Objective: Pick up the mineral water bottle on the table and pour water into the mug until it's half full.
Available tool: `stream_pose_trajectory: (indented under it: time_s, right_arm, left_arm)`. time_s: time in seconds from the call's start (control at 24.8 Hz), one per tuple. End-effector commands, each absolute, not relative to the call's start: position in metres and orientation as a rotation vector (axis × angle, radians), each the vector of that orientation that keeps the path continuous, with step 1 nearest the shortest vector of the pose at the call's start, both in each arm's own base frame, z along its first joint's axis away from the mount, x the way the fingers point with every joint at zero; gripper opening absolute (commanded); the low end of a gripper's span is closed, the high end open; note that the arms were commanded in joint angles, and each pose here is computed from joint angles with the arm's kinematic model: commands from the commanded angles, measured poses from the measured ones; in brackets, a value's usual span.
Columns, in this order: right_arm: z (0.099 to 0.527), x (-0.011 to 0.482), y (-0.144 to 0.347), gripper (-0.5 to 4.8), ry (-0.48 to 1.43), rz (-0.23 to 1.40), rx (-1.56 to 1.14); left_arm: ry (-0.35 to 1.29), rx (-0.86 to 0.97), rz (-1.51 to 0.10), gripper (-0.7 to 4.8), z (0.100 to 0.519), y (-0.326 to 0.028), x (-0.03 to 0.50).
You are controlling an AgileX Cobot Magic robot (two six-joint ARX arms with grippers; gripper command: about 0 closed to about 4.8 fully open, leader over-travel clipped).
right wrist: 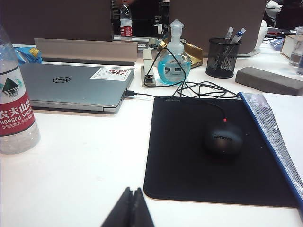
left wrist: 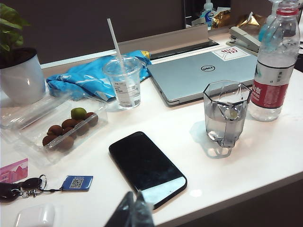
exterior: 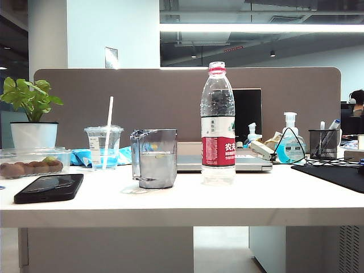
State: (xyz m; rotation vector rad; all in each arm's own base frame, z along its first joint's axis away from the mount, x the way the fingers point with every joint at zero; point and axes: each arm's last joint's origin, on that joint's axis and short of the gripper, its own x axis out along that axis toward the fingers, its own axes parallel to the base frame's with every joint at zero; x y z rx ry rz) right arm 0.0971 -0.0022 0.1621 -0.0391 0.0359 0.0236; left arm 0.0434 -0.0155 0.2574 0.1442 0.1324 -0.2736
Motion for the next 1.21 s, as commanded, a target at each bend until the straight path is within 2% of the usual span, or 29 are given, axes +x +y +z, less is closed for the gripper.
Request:
stream_pose_trajectory:
  time_s: [0.04,0.24,0.36,0.44,0.61,0.77,1.21]
  right_arm:
    - [0.161,0.098,-0.002,-0.05,0.031,0.024,-0.035]
    - [0.161,0.098,-0.002,-0.05,0.031,0.023,-0.035]
    - [0.161,0.098,-0.002,-0.05,0.031,0.024,-0.035]
    - [0.161,0.098,-0.002,-0.05,0.031,0.022,-0.035]
    - [0.161,0.098,-0.002,-0.05,0.031,0.022,-0.035]
    - [0.161,0.098,-0.002,-0.05,0.031,0.023,-0.035]
    - [0.161,0.098,-0.002,-0.05,0.031,0.024,-0.035]
  left_arm:
    - [0.116,0.141,-0.276,-0.04,0.26,-0.015,0.043]
    - [0.086,0.097,-0.237,-0.04,0.255,-0.014,0.049]
    - [-0.068,0.057,-0.228,-0.04,0.233,-0.013,0.075]
    - [-0.106,0.022,-0.172,-0.04,0.219,-0.008,0.083]
    - [-0.078,-0.029,-0.024,-0.04,0.19,-0.003,0.093]
    - [-0.003,-0.045,-0.039,-0.04,0.166,-0.003,0.098]
    - [0.037,-0.044,-0.038,-0.04,0.162,-0.003,0.097]
